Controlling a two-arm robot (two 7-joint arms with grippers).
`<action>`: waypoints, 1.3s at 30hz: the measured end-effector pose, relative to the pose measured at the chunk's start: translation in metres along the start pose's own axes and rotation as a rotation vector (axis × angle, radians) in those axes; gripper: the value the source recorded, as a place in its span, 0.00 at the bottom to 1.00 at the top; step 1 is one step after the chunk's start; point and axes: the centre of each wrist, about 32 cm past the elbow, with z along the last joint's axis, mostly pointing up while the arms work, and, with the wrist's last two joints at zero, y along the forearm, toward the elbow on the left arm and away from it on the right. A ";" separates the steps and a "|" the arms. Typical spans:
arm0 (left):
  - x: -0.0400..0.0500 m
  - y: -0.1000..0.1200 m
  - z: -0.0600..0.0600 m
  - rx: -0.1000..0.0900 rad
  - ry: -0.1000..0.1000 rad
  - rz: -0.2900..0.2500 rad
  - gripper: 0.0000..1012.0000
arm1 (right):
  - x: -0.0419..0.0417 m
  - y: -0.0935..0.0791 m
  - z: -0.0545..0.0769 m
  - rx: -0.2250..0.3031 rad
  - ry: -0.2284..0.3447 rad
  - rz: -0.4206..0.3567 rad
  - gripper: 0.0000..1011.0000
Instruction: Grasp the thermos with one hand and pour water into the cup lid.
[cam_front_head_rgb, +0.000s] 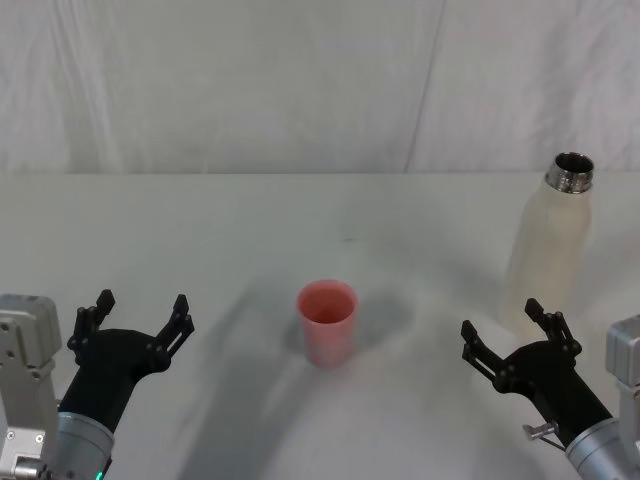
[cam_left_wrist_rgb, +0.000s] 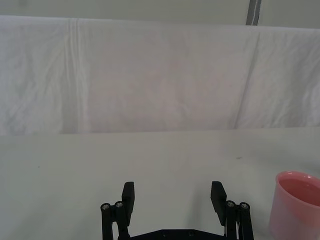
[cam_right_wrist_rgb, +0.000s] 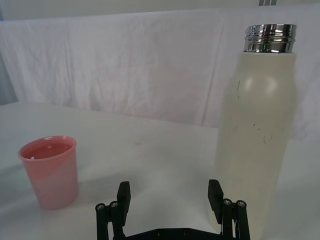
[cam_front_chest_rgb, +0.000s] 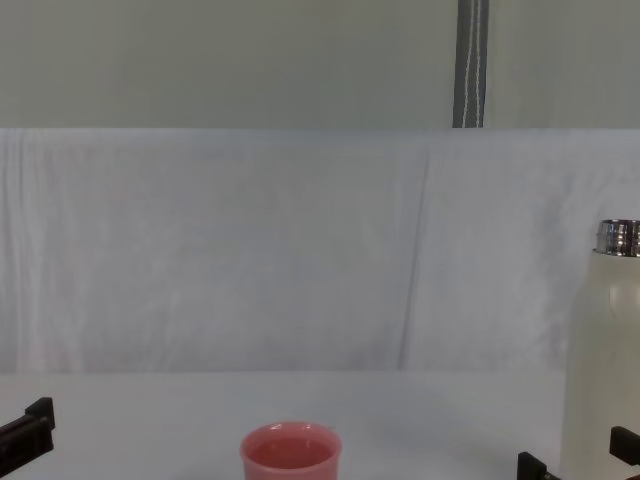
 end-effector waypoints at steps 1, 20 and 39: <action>0.0000 0.000 0.000 0.000 0.000 0.000 0.99 | -0.0002 0.000 0.000 -0.001 0.002 0.002 0.99; 0.0000 0.000 0.000 0.000 0.000 0.000 0.99 | -0.0013 0.001 -0.002 -0.005 0.018 0.017 0.99; 0.0000 0.000 0.000 0.000 0.000 0.000 0.99 | -0.0012 0.001 -0.002 -0.004 0.017 0.016 0.99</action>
